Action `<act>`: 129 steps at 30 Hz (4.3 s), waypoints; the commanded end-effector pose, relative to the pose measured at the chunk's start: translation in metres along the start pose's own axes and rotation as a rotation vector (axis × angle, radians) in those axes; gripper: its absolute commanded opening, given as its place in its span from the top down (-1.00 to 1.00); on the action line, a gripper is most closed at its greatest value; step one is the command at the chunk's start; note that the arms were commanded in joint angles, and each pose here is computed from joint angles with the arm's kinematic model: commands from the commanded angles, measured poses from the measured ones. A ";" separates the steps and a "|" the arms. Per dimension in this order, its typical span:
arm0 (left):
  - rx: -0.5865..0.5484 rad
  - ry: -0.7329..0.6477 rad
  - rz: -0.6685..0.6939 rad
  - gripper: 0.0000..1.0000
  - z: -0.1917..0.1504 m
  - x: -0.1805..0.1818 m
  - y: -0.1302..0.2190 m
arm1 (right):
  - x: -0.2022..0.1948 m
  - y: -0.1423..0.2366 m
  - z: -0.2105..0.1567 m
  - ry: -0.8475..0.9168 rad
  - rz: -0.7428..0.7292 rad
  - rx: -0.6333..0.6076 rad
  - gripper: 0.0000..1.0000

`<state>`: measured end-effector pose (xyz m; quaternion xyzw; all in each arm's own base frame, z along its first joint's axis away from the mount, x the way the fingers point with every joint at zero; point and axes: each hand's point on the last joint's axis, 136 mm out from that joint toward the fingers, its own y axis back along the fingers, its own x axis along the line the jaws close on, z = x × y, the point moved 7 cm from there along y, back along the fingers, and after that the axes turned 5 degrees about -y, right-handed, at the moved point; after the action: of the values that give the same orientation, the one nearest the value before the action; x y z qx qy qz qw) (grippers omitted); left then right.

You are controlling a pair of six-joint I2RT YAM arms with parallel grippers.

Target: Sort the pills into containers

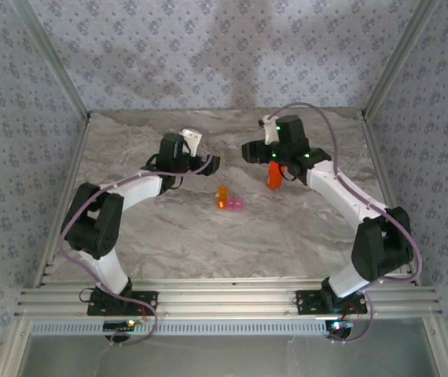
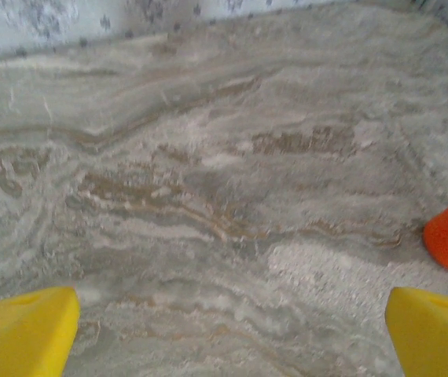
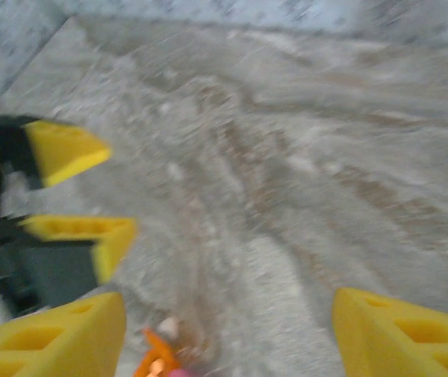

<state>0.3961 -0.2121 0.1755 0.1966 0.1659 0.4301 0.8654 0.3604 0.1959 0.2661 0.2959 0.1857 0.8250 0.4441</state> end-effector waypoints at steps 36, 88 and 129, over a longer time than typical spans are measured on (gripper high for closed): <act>0.306 -0.026 -0.197 1.00 -0.036 -0.027 -0.051 | -0.006 -0.087 -0.162 -0.065 -0.035 0.584 0.07; 0.441 -0.026 -0.378 1.00 -0.074 -0.081 0.001 | -0.021 -0.098 -0.172 -0.160 -0.044 0.629 0.26; 0.651 -0.025 -0.208 1.00 -0.120 -0.065 -0.010 | -0.020 -0.107 -0.166 -0.204 -0.009 0.640 0.29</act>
<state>0.3154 -0.2561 0.1018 0.3950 0.2840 0.2451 0.8386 0.3352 0.2358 0.0951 0.4777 0.3557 0.7271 0.3416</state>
